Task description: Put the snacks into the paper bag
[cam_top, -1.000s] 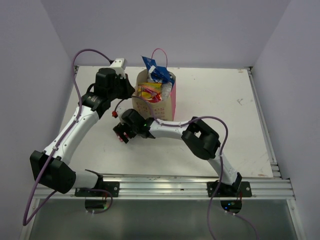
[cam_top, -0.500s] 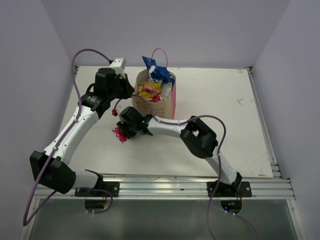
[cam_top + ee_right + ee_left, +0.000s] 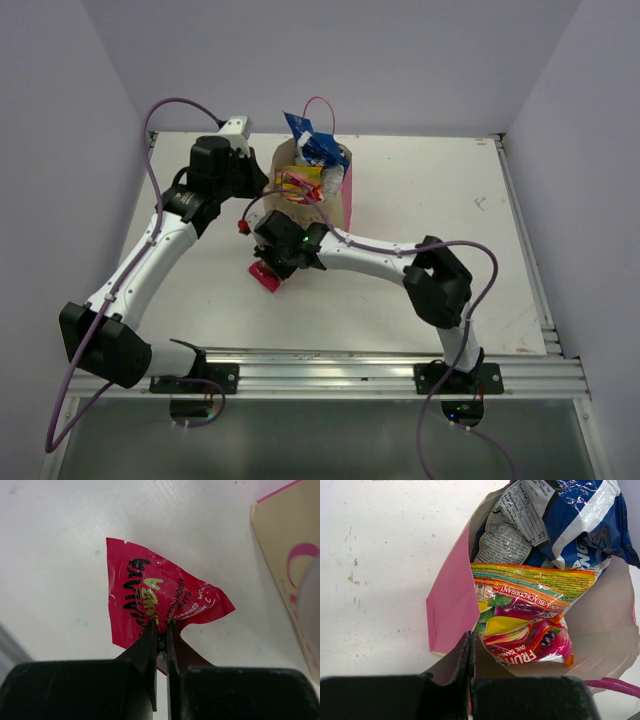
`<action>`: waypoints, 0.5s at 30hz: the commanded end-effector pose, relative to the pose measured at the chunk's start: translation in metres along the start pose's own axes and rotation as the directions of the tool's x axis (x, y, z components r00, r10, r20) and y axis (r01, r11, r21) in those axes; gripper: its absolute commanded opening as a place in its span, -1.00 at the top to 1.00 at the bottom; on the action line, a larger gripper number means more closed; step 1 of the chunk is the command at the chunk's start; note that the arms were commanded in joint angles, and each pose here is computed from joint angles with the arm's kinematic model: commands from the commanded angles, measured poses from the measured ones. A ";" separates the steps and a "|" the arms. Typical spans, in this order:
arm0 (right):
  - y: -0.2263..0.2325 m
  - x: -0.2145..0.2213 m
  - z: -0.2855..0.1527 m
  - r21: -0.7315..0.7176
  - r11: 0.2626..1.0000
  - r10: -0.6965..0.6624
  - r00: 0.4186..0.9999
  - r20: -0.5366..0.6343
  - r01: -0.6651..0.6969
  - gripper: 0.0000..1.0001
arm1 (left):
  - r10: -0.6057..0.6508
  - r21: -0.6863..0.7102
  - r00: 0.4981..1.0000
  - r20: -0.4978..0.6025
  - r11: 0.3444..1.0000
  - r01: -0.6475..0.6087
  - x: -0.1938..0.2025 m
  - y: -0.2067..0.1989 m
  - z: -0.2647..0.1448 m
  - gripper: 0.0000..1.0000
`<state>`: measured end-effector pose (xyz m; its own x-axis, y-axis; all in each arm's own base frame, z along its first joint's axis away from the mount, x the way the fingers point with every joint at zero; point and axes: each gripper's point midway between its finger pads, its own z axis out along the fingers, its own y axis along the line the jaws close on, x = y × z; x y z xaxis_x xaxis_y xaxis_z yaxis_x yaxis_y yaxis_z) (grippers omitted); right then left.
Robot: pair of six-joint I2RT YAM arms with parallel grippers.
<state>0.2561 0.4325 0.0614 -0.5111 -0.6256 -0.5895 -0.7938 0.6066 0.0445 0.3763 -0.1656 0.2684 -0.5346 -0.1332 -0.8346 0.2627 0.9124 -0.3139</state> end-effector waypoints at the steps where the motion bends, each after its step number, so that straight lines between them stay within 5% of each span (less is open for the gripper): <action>1: 0.028 -0.066 -0.125 -0.052 0.998 -0.027 0.982 0.187 0.037 1.00 | -0.009 -0.007 1.000 -0.028 1.000 0.009 0.009 0.003 -0.007 1.00; 9: 0.011 -0.131 -0.307 0.030 1.000 -0.008 0.895 0.446 -0.006 1.00 | -0.011 -0.015 1.000 -0.027 1.000 0.011 0.008 0.005 -0.006 1.00; 15: -0.050 -0.171 -0.357 0.298 0.950 -0.120 0.773 0.623 -0.092 1.00 | -0.008 -0.010 1.000 -0.029 1.000 0.008 0.005 0.004 -0.004 1.00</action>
<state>0.2208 0.3511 0.4670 -0.1557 -0.1470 -0.9768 -0.7481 0.6633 0.0194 0.3754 -0.1650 0.2684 -0.5359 -0.1348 -0.8335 0.2611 0.9123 -0.3154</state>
